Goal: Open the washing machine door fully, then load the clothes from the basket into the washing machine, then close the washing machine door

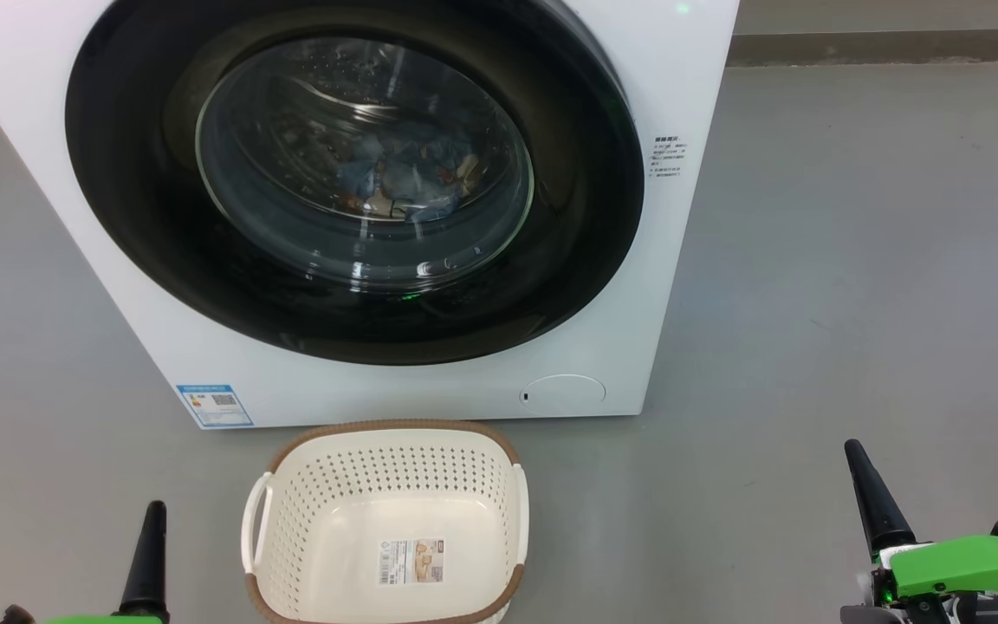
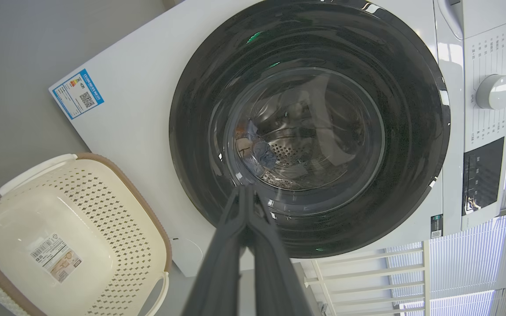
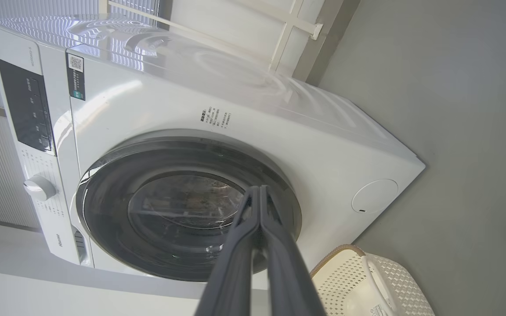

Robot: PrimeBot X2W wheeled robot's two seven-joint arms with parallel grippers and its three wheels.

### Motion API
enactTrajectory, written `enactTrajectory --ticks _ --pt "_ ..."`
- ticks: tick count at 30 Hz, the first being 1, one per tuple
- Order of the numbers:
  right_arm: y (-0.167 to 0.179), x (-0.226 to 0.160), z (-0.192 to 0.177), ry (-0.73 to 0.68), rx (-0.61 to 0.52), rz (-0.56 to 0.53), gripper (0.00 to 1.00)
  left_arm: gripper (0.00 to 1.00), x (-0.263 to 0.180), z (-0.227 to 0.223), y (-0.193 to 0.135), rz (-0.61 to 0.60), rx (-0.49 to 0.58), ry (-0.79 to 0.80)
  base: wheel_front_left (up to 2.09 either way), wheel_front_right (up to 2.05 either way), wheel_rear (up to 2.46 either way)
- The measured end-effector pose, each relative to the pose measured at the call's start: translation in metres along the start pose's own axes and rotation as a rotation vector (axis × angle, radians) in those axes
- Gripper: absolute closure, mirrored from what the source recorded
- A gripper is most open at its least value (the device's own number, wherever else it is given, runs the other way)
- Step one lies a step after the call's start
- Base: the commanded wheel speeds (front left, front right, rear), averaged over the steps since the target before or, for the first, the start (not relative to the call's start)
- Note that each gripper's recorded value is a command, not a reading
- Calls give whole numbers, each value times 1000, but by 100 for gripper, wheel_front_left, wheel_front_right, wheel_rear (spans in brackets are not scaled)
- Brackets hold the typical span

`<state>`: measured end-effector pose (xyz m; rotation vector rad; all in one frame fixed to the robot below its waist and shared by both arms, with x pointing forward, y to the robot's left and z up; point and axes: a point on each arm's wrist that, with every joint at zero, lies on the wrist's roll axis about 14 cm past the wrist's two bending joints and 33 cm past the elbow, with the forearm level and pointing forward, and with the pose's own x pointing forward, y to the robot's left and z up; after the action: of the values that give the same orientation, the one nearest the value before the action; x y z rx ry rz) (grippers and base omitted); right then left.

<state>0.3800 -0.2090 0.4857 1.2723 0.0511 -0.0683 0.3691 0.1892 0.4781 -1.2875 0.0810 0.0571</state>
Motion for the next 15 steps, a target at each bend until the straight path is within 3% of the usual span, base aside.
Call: enactTrajectory --ticks 15 --pt "0 0 0 -6 154 4 100 100 4 0 -2 -8 -147 11 0 0 0"
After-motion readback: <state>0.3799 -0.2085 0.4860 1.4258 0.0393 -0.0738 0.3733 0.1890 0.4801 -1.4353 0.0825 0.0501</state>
